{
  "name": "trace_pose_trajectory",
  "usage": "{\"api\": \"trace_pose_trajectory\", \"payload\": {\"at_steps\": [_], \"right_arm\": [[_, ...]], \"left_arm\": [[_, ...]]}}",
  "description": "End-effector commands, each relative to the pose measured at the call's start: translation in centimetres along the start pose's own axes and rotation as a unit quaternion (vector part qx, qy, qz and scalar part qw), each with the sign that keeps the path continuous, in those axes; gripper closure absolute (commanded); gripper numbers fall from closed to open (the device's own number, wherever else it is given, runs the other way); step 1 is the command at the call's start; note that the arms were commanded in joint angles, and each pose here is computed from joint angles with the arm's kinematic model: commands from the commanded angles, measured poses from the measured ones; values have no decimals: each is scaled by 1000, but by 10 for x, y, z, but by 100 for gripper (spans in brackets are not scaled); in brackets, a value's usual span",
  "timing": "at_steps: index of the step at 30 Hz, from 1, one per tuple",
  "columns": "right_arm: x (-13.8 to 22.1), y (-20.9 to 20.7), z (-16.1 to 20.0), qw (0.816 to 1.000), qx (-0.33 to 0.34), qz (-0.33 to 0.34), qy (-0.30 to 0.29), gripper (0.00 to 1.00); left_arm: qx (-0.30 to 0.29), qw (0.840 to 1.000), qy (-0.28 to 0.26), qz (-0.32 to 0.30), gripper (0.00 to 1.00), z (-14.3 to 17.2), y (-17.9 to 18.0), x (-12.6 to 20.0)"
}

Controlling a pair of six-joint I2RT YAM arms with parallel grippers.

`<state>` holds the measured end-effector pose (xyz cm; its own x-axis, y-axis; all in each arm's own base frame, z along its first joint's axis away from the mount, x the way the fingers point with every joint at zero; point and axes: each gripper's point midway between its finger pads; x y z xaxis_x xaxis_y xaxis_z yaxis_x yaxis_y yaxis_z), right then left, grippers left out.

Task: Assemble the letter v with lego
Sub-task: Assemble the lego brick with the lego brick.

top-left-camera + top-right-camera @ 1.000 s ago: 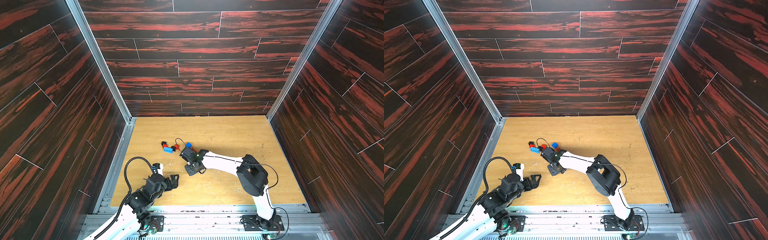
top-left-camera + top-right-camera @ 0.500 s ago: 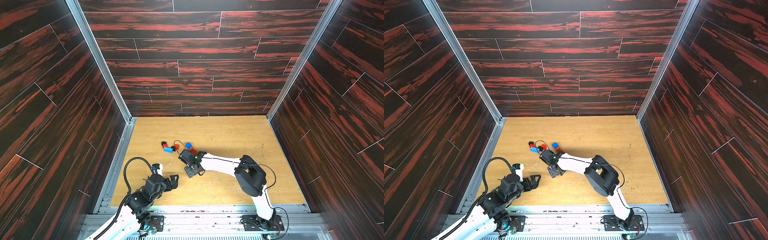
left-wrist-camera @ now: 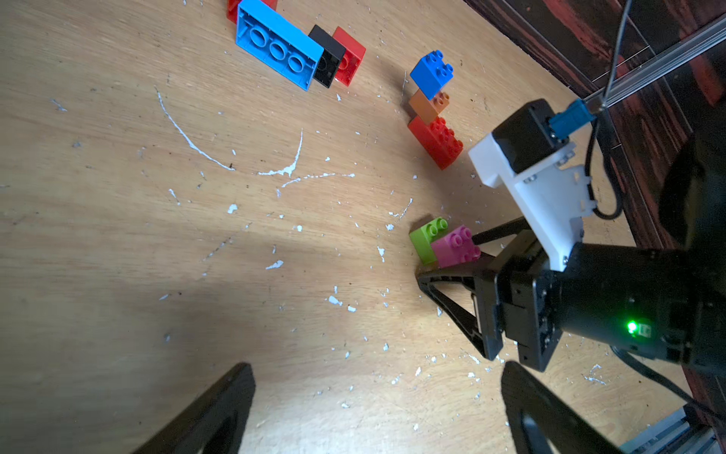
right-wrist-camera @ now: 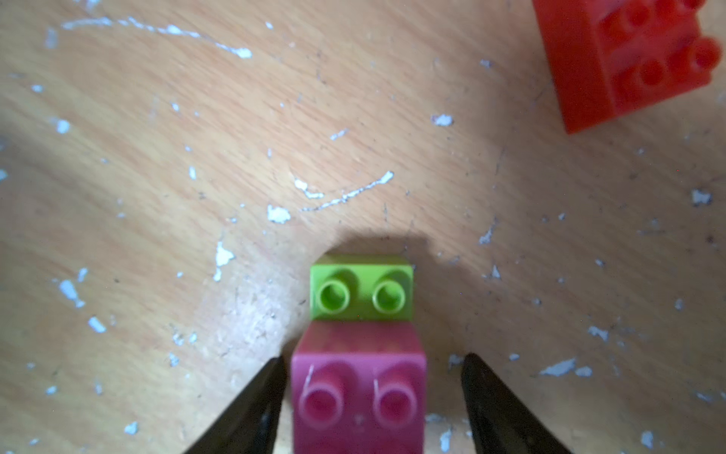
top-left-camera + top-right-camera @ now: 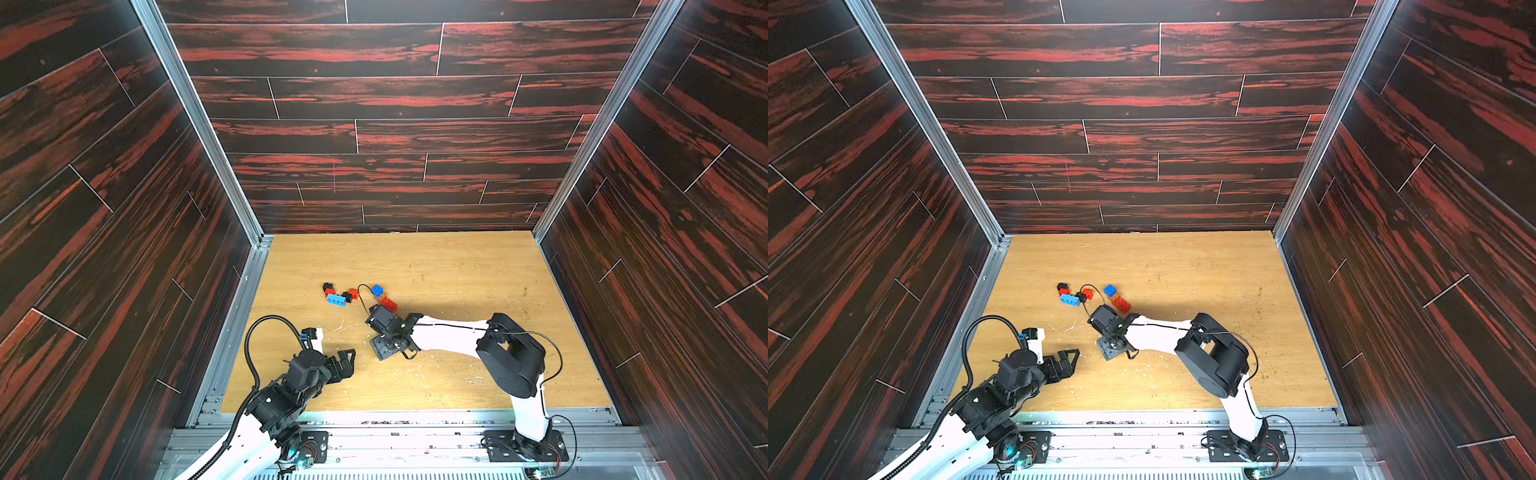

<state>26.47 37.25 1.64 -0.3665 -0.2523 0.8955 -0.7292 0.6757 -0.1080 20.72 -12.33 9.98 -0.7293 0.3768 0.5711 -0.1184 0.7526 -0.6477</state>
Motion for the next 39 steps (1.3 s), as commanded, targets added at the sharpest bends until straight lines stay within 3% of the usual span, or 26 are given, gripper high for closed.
{"api": "trace_pose_trajectory", "payload": {"at_steps": [1,4,16,22,39], "right_arm": [[-8,0,7,1000,18,5,-11,33],[-16,1,17,1000,24,4,-6,44],[-18,-3,38,1000,15,22,9,52],[-20,-3,44,999,16,24,18,66],[-29,-17,28,1000,4,2,3,96]], "left_arm": [[0,1000,-3,-18,0,0,9,-1],[2,1000,-4,-18,0,0,9,-1],[7,1000,-10,-21,0,-1,13,1],[8,1000,-8,-20,0,0,12,0],[1,1000,-18,-23,0,-6,7,-13]]}}
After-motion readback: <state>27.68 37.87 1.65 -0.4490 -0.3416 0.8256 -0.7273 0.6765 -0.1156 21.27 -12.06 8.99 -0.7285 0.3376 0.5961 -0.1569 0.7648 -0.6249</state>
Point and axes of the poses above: each gripper's point midway between its finger pads, its own x axis back along the fingers, its own y axis along the line the jaws close on, z = x × y, and after that the axes turned 13 degrees about x, right-handed
